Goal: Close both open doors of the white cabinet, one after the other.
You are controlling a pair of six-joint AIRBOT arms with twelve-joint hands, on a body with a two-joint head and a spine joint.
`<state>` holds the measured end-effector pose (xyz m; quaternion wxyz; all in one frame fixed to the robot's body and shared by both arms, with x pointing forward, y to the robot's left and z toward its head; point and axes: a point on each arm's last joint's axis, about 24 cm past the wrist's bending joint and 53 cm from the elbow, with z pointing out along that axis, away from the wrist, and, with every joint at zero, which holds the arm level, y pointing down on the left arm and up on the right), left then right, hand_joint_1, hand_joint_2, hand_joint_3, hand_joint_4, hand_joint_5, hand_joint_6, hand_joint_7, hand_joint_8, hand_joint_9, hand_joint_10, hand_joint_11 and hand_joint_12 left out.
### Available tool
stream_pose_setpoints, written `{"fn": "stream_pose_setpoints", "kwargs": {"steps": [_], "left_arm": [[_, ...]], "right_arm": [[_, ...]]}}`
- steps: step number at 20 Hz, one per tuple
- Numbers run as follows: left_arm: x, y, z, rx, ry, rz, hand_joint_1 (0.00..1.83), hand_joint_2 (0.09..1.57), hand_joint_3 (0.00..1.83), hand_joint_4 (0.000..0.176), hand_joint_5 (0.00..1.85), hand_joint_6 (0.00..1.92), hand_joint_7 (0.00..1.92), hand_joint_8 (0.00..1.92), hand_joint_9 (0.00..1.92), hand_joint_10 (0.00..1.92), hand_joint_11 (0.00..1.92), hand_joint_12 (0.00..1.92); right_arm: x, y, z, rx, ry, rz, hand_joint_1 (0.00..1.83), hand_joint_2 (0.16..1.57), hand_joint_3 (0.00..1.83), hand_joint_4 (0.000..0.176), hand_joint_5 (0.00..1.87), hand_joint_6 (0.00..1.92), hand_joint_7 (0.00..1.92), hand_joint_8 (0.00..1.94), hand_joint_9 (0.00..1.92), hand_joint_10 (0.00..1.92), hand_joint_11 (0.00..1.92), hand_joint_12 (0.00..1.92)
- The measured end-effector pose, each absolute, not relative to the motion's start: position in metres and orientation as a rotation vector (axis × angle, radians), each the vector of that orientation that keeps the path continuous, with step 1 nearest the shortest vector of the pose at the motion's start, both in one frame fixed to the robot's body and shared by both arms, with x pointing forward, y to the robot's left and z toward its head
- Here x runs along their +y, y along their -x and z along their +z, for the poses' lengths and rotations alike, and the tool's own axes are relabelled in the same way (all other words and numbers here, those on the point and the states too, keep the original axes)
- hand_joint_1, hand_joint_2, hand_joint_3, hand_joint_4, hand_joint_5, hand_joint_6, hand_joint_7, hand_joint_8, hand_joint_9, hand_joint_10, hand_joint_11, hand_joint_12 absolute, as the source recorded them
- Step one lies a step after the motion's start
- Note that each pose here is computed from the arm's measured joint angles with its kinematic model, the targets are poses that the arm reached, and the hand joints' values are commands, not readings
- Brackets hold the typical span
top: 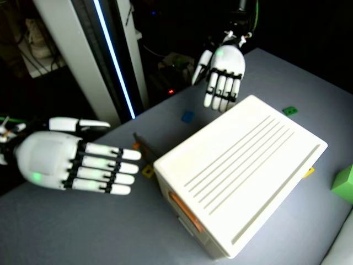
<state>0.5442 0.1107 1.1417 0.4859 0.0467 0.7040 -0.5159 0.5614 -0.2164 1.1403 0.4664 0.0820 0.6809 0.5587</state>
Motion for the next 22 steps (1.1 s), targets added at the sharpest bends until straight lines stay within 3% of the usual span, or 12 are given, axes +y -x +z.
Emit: {"fn": "stream_pose_setpoints", "kwargs": {"steps": [1,4,5,7,10,11,14,16,21,22], "left_arm": [[0.117,-0.545,1.141,1.715,-0.092,-1.237,0.0,1.48,0.0,0.0,0.08,0.0,0.05,0.0,0.11,0.0,0.0,0.6],[0.134,-0.551,1.146,1.686,-0.041,-1.184,0.0,1.5,0.0,0.0,0.09,0.0,0.06,0.0,0.13,0.0,0.01,0.7],[0.14,-0.551,1.148,1.677,-0.022,-1.169,0.0,1.51,0.0,0.0,0.09,0.0,0.06,0.0,0.12,0.0,0.0,0.74],[0.152,-0.552,1.151,1.655,-0.001,-1.128,0.0,1.51,0.0,0.0,0.1,0.0,0.08,0.01,0.13,0.01,0.0,0.67],[0.179,-0.556,1.156,1.615,0.069,-1.053,0.0,1.48,0.0,0.0,0.11,0.01,0.11,0.01,0.14,0.0,0.0,0.72],[0.184,-0.557,1.158,1.603,0.082,-1.044,0.0,1.46,0.0,0.0,0.09,0.0,0.09,0.01,0.12,0.0,0.0,0.65],[0.194,-0.555,1.164,1.568,0.105,-1.026,0.0,1.45,0.0,0.0,0.1,0.0,0.11,0.0,0.15,0.0,0.0,0.79],[0.197,-0.552,1.164,1.561,0.103,-1.02,0.0,1.43,0.0,0.0,0.06,0.0,0.06,0.0,0.1,0.0,0.0,0.64],[0.204,-0.553,1.167,1.544,0.131,-1.004,0.0,1.44,0.0,0.0,0.06,0.0,0.06,0.01,0.1,0.0,0.0,0.61],[0.204,-0.553,1.166,1.547,0.128,-1.005,0.0,1.43,0.0,0.0,0.07,0.0,0.09,0.0,0.14,0.0,0.02,0.68]], "right_arm": [[-0.215,-0.56,1.14,1.677,-0.193,1.378,0.0,1.35,0.01,0.042,0.1,0.0,0.09,0.01,0.08,0.01,0.11,0.01],[-0.212,-0.557,1.139,1.686,-0.184,1.389,0.0,1.36,0.01,0.03,0.11,0.0,0.1,0.01,0.08,0.0,0.08,0.0],[-0.21,-0.556,1.138,1.689,-0.18,1.393,0.0,1.36,0.01,0.033,0.1,0.0,0.09,0.0,0.06,0.0,0.07,0.0],[-0.207,-0.554,1.137,1.698,-0.174,1.398,0.0,1.37,0.01,0.032,0.1,0.0,0.08,0.0,0.06,0.0,0.06,0.0],[-0.195,-0.553,1.142,1.695,-0.132,1.426,0.0,1.4,0.02,0.012,0.1,0.0,0.08,0.0,0.04,0.0,0.06,0.0],[-0.193,-0.552,1.142,1.695,-0.124,1.432,0.0,1.41,0.02,0.019,0.09,0.0,0.07,0.0,0.04,0.0,0.06,0.0],[-0.185,-0.551,1.139,1.71,-0.107,1.444,0.0,1.4,0.01,0.045,0.07,0.0,0.06,0.0,0.01,0.0,0.05,0.0],[-0.181,-0.55,1.14,1.709,-0.096,1.456,0.0,1.41,0.01,0.038,0.07,0.0,0.05,0.0,0.01,0.0,0.04,0.0],[-0.179,-0.551,1.14,1.71,-0.09,1.462,0.0,1.41,0.01,0.039,0.08,0.01,0.07,0.01,0.02,0.01,0.04,0.0],[-0.18,-0.552,1.14,1.709,-0.096,1.459,0.0,1.41,0.01,0.046,0.08,0.0,0.06,0.0,0.02,0.01,0.03,0.0]]}}
